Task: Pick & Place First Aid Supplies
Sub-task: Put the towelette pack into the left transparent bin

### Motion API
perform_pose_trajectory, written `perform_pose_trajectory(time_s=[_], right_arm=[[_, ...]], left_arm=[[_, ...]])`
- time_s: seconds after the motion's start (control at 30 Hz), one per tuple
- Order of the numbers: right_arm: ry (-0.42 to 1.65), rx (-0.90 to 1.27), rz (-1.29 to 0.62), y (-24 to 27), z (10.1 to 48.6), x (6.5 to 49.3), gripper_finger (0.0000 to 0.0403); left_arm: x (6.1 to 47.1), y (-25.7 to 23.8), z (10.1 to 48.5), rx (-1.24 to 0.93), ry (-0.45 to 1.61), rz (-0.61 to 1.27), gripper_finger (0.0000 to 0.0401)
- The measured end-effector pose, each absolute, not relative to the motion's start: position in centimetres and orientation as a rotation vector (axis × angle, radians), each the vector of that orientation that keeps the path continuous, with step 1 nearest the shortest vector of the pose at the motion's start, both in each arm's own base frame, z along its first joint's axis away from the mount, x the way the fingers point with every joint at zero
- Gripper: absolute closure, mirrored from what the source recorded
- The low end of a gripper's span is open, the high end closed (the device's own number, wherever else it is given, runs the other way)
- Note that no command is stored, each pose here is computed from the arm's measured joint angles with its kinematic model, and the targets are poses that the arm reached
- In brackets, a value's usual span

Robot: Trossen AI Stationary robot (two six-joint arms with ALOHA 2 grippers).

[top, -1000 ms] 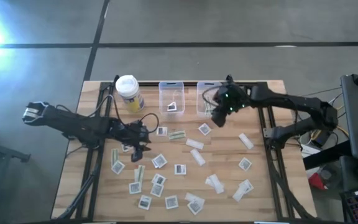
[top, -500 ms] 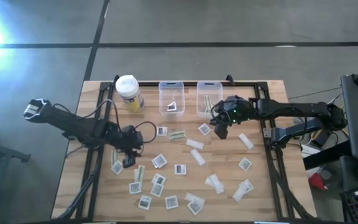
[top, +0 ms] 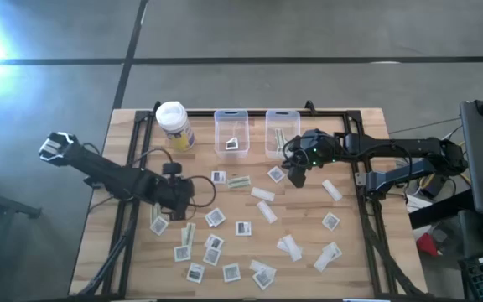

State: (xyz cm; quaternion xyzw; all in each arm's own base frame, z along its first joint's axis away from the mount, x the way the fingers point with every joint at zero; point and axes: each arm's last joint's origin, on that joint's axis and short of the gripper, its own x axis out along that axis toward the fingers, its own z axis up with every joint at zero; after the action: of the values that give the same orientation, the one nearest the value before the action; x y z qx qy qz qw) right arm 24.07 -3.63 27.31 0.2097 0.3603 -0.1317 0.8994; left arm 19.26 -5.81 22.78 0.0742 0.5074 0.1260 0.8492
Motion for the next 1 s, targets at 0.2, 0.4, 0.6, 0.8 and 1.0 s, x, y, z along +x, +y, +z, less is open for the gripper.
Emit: perform_pose_trajectory(time_s=[0.2,0.4,0.6,0.8,1.0], right_arm=[[0.744,0.434,-0.272,-3.6,27.3,24.1,0.0334],[0.718,0.429,-0.266,-3.7,27.5,24.3,0.0333],[0.717,0.429,-0.266,-3.7,27.5,24.3,0.0342],[0.717,0.429,-0.266,-3.7,27.5,24.3,0.0342],[0.716,0.429,-0.266,-3.7,27.5,24.3,0.0336]], left_arm=[[21.5,-6.3,19.9,0.375,0.982,0.236,0.0236],[22.7,-6.3,16.8,0.546,0.957,0.29,0.0236],[23.8,-5.5,15.0,0.618,0.992,0.297,0.0236],[25.1,-3.7,13.9,0.613,1.071,0.283,0.0236],[25.9,-2.7,12.9,0.593,1.093,0.258,0.0236]])
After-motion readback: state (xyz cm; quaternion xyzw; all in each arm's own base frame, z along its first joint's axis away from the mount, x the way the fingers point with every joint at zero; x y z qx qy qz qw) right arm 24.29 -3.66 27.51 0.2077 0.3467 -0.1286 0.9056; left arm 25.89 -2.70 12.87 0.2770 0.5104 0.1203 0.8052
